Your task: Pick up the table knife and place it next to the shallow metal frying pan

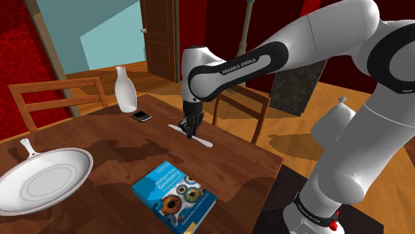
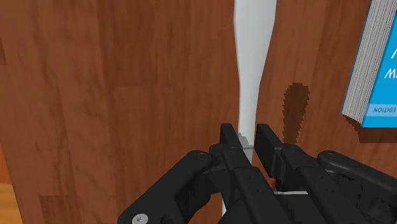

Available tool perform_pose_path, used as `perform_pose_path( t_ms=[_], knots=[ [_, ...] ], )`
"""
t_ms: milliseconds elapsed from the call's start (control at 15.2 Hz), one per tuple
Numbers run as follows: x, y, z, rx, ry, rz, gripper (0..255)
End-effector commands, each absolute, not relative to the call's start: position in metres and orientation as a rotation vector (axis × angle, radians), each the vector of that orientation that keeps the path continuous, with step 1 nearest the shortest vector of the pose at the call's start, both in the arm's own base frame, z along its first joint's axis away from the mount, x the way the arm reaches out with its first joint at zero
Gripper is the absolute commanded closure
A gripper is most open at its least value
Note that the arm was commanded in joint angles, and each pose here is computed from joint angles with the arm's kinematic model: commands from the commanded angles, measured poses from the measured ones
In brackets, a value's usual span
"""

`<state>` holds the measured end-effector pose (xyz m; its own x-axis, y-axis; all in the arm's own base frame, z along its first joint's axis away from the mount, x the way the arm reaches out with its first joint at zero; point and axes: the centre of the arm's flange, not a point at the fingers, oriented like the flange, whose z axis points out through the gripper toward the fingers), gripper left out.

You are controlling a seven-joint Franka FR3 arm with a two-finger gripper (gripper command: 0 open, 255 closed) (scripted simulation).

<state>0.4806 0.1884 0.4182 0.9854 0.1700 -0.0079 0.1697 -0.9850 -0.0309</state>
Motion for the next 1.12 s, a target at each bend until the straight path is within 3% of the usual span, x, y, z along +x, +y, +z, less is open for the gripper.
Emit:
perform_pose_path(
  t_ms=[0, 396, 1056],
  knots=[
    [0.48, 0.188, 0.428, -3.1, -0.265, 0.017, 255],
    [0.48, 0.188, 0.455, -3.1, -0.265, 0.017, 255],
    [0.569, 0.285, 0.455, -3.1, -0.265, 0.017, 255]
  ],
)
